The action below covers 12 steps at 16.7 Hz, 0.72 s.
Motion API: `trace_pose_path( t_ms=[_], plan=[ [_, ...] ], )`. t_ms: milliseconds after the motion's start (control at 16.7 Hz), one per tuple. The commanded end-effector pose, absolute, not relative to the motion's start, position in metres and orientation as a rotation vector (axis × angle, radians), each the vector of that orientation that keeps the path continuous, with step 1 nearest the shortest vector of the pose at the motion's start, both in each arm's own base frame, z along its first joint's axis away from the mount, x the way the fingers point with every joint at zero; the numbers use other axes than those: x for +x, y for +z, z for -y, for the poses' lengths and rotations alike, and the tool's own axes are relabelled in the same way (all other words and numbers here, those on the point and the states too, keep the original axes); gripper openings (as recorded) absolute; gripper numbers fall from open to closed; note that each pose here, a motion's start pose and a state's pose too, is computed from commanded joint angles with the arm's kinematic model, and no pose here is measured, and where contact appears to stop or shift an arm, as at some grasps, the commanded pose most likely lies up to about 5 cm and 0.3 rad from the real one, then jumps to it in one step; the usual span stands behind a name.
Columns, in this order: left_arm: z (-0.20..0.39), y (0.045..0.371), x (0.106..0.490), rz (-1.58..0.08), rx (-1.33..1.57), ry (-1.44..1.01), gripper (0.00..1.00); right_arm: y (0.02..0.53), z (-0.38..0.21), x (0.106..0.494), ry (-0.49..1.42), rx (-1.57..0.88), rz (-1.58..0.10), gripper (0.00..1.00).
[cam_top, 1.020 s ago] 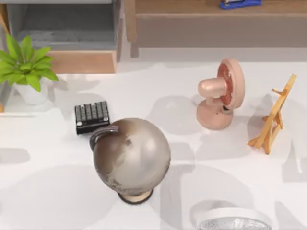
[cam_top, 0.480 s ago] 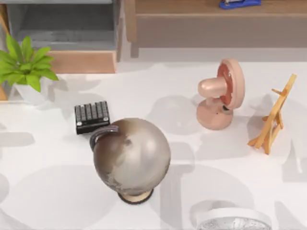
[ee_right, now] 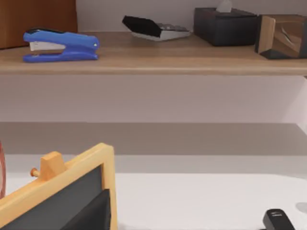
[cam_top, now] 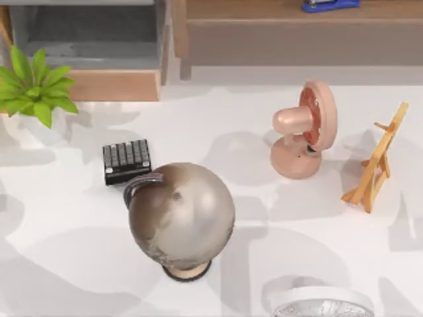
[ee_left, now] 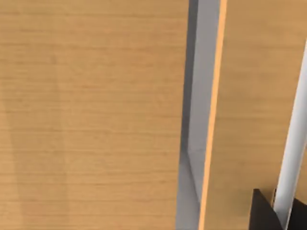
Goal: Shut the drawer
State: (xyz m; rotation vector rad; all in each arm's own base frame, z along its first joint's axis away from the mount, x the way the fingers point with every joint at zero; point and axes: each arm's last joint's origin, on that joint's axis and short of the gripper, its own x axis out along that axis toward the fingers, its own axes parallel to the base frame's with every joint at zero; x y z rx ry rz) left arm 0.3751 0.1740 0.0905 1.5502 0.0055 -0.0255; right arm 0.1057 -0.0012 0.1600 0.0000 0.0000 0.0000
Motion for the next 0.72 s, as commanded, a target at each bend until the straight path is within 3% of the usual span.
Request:
trace_pose_path(
  t_ms=[360,720],
  plan=[
    [-0.174,0.089,0.38,-0.011,1.547,-0.028,0.0,0.16,0.001,0.106,0.0,0.0,0.0,1.0],
    [-0.175,0.091,0.427,-0.004,1.55,-0.023,0.0,0.16,0.001,0.106,0.0,0.0,0.0,1.0]
  ],
)
